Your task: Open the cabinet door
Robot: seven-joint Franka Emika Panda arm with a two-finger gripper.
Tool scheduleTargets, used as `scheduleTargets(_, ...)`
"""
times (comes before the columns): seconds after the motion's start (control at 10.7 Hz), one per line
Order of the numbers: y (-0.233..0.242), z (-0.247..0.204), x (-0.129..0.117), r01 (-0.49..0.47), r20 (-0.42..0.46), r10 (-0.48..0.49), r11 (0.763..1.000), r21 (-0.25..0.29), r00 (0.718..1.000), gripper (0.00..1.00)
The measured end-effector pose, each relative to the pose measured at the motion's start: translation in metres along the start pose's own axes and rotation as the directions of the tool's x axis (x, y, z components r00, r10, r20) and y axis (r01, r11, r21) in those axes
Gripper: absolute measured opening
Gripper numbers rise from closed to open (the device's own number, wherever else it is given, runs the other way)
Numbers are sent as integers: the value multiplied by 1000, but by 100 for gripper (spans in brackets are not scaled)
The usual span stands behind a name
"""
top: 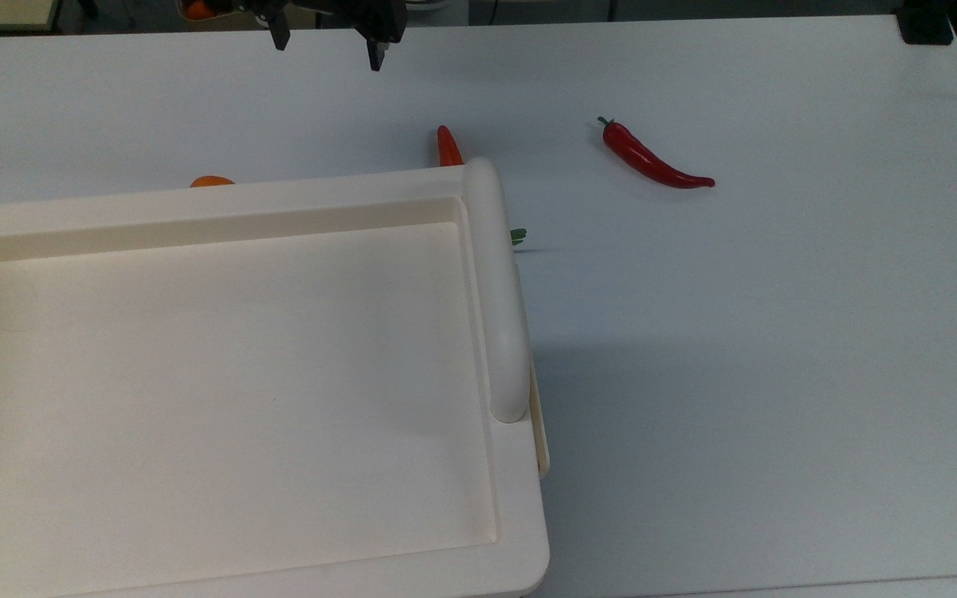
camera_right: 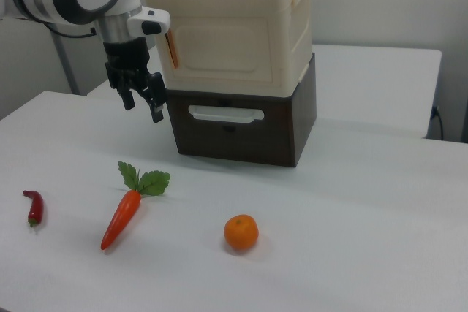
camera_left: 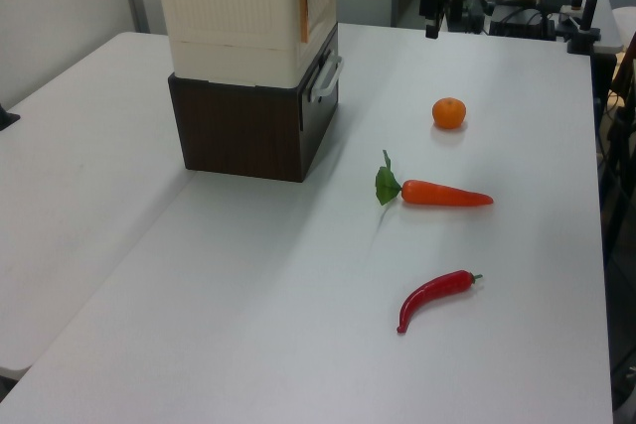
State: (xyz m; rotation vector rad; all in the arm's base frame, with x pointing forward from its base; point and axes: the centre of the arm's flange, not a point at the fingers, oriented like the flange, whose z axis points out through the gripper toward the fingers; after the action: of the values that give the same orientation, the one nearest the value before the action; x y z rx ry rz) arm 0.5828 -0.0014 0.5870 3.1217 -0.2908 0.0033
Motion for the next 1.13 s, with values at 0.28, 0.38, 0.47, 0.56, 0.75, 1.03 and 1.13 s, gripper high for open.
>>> scheduleTargets(0.28,2,-2,0,-3,-4,3,1000,0,1000,100)
scheduleTargets(0.38,3,-2,1,-4,-4,4,1000,0,1000,100)
scheduleTargets(0.47,3,-2,1,-5,-4,5,1000,0,1000,100)
scheduleTargets(0.56,3,-2,1,-5,-4,5,1000,0,1000,100)
scheduleTargets(0.75,4,-3,1,-7,-6,7,1000,1,1000,100)
scheduleTargets(1.03,13,-6,3,-22,-13,22,1000,2,1000,100)
scheduleTargets(1.13,14,-7,3,-24,-14,24,1000,2,1000,100)
